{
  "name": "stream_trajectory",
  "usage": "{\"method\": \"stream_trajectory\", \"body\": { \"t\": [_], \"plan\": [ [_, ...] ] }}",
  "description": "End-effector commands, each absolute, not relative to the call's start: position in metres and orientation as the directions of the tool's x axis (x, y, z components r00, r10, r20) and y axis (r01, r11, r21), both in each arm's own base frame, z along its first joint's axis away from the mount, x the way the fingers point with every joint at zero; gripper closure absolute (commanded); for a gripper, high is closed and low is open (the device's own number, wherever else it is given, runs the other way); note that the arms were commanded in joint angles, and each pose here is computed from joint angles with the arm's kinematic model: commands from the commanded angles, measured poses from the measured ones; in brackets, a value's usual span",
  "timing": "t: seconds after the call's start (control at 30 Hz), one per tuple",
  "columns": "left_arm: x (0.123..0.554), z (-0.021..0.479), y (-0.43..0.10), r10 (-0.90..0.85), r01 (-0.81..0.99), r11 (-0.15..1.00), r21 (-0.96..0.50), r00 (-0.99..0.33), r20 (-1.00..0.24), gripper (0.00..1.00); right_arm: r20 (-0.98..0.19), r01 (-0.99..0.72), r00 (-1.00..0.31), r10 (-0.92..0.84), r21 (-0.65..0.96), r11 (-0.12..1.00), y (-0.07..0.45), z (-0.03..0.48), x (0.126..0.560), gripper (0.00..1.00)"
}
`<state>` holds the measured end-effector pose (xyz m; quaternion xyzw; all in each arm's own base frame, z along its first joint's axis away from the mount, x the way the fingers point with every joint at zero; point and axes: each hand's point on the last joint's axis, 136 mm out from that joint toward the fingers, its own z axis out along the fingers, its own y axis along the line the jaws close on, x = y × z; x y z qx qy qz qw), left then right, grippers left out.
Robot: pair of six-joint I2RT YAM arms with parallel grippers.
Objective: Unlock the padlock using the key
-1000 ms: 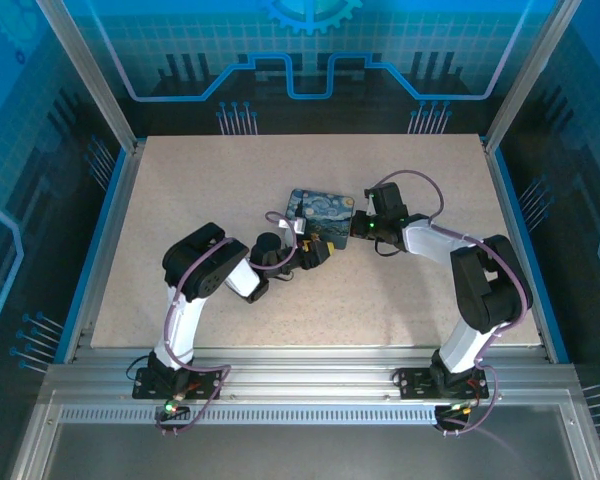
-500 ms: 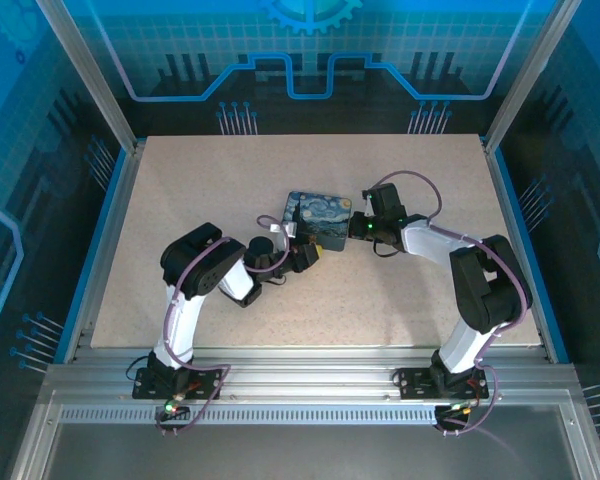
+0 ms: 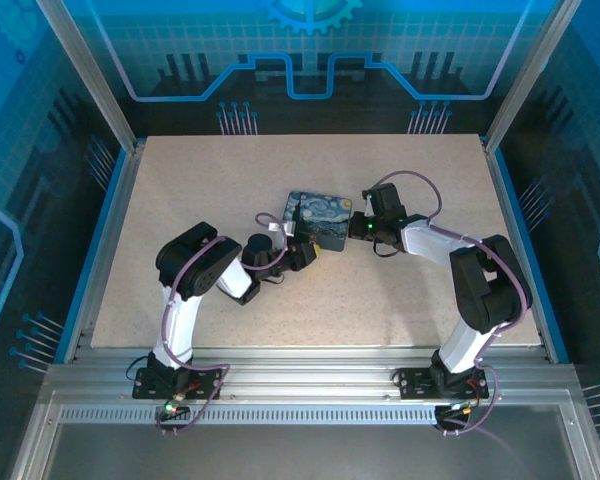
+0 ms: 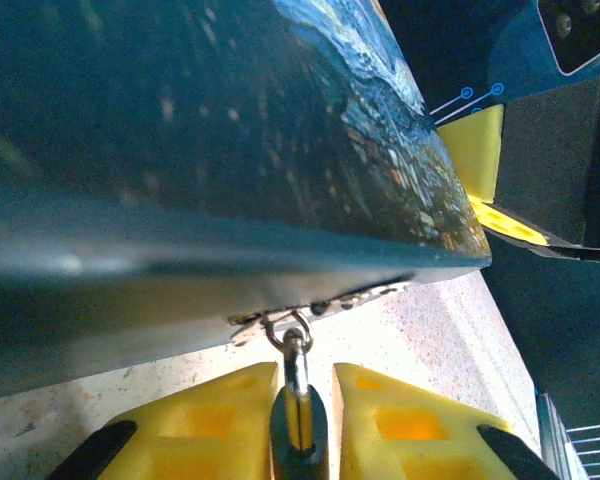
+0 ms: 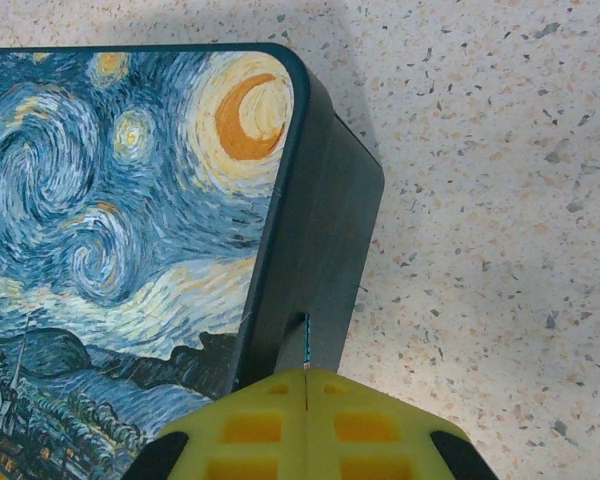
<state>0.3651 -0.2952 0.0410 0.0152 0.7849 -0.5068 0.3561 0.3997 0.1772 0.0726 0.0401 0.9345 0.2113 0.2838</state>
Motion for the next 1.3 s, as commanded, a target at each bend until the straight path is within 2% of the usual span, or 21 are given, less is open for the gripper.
{"method": "stream_trajectory", "body": {
  "t": [0.0, 0.17, 0.33, 0.47, 0.57, 0.77, 1.0, 1.27],
  "plan": [
    [0.354, 0.009, -0.286, -0.302, 0.277, 0.529, -0.802, -0.822, -0.483, 0.74, -0.517, -0.074, -0.838, 0.173, 0.423, 0.903, 0.187, 0.074, 0.397, 1.0],
    [0.355, 0.01, -0.284, -0.301, 0.27, 0.532, -0.802, -0.825, -0.478, 0.73, -0.521, -0.076, -0.836, 0.173, 0.422, 0.904, 0.186, 0.076, 0.396, 1.0],
    [0.356, 0.011, -0.284, -0.296, 0.266, 0.538, -0.8, -0.829, -0.475, 0.83, -0.522, -0.076, -0.834, 0.176, 0.425, 0.902, 0.186, 0.076, 0.395, 1.0],
    [0.356, 0.014, -0.285, -0.287, 0.266, 0.537, -0.8, -0.834, -0.47, 0.96, -0.528, -0.086, -0.832, 0.171, 0.427, 0.9, 0.187, 0.079, 0.395, 1.0],
    [0.357, 0.018, -0.286, -0.288, 0.26, 0.534, -0.804, -0.838, -0.463, 1.0, -0.533, -0.087, -0.828, 0.174, 0.428, 0.9, 0.184, 0.081, 0.393, 1.0],
    [0.359, 0.03, -0.288, -0.311, 0.22, 0.522, -0.824, -0.85, -0.424, 1.0, -0.548, -0.089, -0.814, 0.195, 0.449, 0.889, 0.172, 0.09, 0.383, 1.0],
    [0.363, 0.043, -0.294, -0.325, 0.184, 0.517, -0.836, -0.861, -0.391, 1.0, -0.56, -0.117, -0.801, 0.21, 0.491, 0.864, 0.159, 0.098, 0.352, 1.0],
    [0.368, 0.055, -0.315, -0.334, 0.16, 0.499, -0.852, -0.872, -0.359, 1.0, -0.589, -0.241, -0.774, 0.233, 0.614, 0.752, 0.166, 0.128, 0.319, 1.0]
  ]
}}
